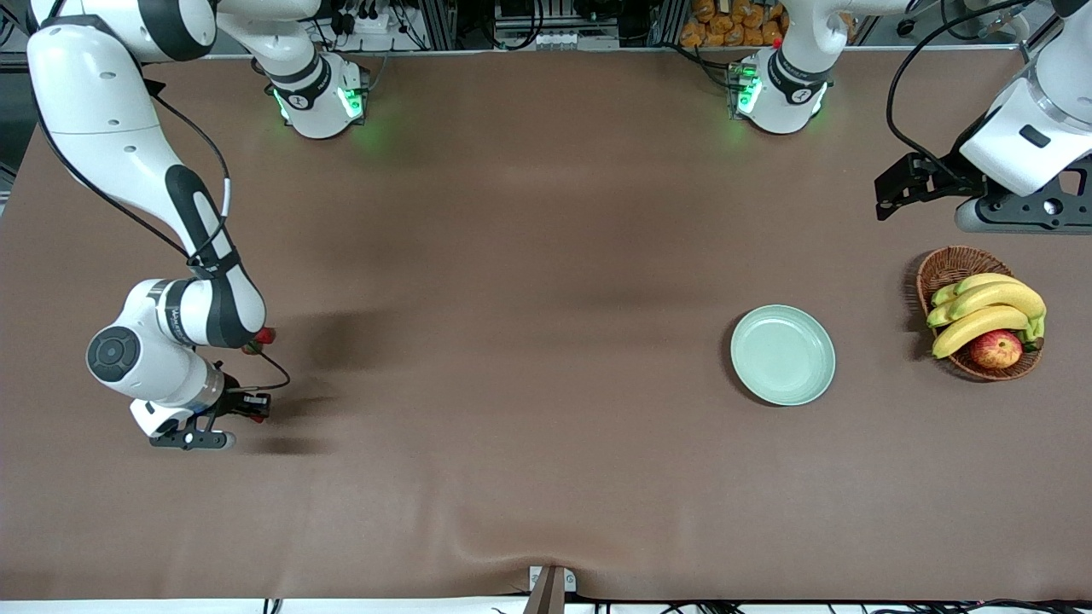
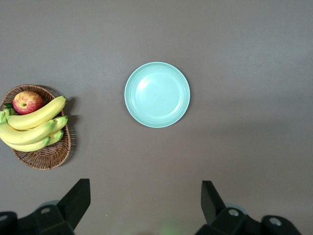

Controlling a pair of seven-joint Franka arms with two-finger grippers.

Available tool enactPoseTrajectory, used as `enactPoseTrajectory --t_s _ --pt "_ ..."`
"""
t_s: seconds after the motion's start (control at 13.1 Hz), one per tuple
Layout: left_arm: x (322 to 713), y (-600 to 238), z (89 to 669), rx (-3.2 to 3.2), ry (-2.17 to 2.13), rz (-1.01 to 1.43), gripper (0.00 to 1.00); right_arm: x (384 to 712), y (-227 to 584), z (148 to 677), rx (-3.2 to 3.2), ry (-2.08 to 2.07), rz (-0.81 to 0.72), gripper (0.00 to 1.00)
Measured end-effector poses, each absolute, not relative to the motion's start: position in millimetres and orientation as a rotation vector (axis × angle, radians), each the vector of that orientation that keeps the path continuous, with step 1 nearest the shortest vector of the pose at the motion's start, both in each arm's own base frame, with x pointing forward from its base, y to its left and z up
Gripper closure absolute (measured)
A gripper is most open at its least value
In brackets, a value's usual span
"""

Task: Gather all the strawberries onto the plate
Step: 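Lower the right gripper and close it on the strawberry, then carry the strawberry with the right gripper toward the table middle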

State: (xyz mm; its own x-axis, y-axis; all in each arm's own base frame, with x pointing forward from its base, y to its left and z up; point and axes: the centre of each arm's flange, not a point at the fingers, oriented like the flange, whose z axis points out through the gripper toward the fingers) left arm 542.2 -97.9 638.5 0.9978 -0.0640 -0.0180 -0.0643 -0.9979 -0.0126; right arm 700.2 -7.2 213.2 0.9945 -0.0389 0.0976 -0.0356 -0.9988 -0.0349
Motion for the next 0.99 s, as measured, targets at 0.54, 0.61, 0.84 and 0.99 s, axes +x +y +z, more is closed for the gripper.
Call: enactPoseTrajectory --t_s 0.54,0.61,0.84,0.99 --pt "550 -98 624 -3.123 0.083 0.07 0.0 654 278 235 -2.78 0.339 -0.007 0.67" --pt "551 -96 621 -3.123 0.079 0.076 0.0 635 323 235 -2.745 0.344 0.007 0.67" --pt "552 -93 617 -3.122 0.071 0.089 0.0 583 416 227 -2.667 0.323 0.028 0.67" --pt "552 -94 614 -3.121 0.071 0.094 0.0 559 451 212 -2.662 0.286 0.019 0.67"
